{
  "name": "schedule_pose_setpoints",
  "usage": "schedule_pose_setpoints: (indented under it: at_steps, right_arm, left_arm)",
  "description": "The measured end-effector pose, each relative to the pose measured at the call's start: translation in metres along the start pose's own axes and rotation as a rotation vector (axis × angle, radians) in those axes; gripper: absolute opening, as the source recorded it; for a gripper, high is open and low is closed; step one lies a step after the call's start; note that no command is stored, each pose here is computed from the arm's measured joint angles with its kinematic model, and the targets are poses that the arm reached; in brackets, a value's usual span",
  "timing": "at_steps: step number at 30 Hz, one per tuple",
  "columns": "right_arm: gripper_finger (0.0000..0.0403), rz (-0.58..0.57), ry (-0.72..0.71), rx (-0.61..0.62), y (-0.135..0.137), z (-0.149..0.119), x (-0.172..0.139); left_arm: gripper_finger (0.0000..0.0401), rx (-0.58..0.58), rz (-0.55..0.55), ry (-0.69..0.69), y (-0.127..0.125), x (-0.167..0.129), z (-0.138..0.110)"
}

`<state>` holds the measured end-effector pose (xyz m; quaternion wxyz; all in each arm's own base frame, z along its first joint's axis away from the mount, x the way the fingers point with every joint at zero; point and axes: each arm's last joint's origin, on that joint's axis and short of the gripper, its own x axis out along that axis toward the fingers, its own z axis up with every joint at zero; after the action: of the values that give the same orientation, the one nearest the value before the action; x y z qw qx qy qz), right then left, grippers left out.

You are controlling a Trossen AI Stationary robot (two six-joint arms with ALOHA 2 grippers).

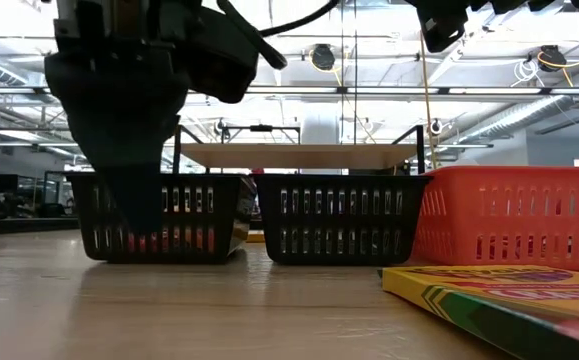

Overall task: Pick & Place Office Desk Supplies
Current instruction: Adjust the left black bin, then put the crayon box into the right black bin

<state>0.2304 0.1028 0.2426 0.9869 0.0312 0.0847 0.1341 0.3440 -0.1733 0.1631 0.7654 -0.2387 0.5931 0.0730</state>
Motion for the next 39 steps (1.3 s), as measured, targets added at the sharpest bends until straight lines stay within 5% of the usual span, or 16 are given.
schedule_pose_setpoints:
  at_steps: [6,12,20,29,39]
  right_arm:
    - [0.0196,0.0,-0.007,0.024,0.0,0.002,-0.001]
    - [0.0196,0.005,-0.046,0.031,0.0,0.011,-0.011]
    - [0.0196,-0.144,0.019,-0.035,-0.016,0.017,-0.035]
    - [0.0196,-0.292,0.103,-0.153,-0.043,0.013,-0.038]
    - [0.0196,-0.473,0.133,-0.09,-0.084,0.012,-0.043]
  left_arm:
    - [0.0,0.075,-0.11,0.005,-0.005,-0.027,0.001]
    - [0.0,0.153,-0.151,-0.202,0.0,-0.087,0.01]
    - [0.0001,0.282,0.095,-0.532,0.038,-0.147,0.035]
    - [0.0032,0.288,0.272,-0.452,0.1,-0.152,0.072]
    - [0.0121,0.167,0.123,-0.333,0.153,-0.16,0.093]
